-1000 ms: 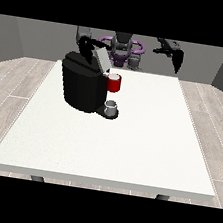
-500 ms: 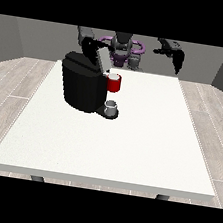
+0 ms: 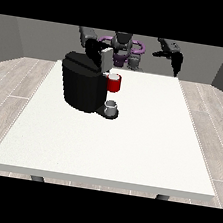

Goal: Insert the coffee pod into the coffee machine and close the lid

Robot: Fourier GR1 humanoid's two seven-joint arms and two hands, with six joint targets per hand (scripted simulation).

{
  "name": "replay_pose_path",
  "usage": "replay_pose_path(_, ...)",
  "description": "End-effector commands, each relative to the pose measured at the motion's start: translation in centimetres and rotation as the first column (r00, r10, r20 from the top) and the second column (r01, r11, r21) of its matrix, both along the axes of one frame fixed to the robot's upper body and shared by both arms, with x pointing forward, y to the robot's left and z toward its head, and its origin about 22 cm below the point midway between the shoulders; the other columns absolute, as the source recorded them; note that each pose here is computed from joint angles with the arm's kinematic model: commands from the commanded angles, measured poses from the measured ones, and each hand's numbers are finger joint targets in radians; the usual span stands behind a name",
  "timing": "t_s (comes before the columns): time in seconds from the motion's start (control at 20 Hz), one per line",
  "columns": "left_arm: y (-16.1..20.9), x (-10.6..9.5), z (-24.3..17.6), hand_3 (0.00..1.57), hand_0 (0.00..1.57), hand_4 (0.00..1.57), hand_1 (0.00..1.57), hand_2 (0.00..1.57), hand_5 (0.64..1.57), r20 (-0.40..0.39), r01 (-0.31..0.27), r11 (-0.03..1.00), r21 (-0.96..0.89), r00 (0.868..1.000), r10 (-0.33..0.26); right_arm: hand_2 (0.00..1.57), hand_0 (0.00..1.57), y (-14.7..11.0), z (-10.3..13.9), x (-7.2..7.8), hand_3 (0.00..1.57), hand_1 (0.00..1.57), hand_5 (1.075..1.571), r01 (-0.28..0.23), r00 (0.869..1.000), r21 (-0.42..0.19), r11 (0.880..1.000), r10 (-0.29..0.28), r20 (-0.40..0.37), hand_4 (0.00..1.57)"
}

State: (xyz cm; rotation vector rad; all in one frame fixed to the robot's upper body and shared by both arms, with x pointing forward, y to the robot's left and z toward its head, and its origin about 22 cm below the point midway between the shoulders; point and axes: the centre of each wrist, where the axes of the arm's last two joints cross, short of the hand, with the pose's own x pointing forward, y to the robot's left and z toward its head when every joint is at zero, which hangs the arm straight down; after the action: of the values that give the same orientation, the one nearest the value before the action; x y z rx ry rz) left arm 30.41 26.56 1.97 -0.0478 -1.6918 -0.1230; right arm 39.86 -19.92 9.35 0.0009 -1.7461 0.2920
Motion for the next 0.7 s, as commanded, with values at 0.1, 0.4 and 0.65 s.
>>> replay_pose_path(0.1,-0.9,-0.1,-1.2,0.00,0.00,0.00,0.00,0.00,1.571,-0.013,0.001,1.000,-0.018,1.000,-0.001,0.00,0.00,4.1,0.8,-0.3,0.00,0.00,1.571,-0.082,0.996,-0.107,0.991,0.086,0.034,0.17)
replay_pose_path(0.4,-0.8,0.8,1.2,0.00,0.00,0.20,0.00,0.00,1.571,0.078,0.068,0.998,0.004,0.995,-0.068,0.00,0.00,3.0,2.3,0.1,0.00,0.00,1.571,-0.060,0.996,-0.110,0.992,0.067,0.060,0.14)
replay_pose_path(0.65,-1.9,-0.4,-0.5,0.00,0.00,0.25,0.00,0.00,1.571,0.099,0.077,0.997,-0.032,0.992,-0.073,0.00,0.00,4.3,0.6,-0.9,0.00,0.00,1.571,-0.116,0.986,-0.084,0.990,0.125,0.110,0.03)
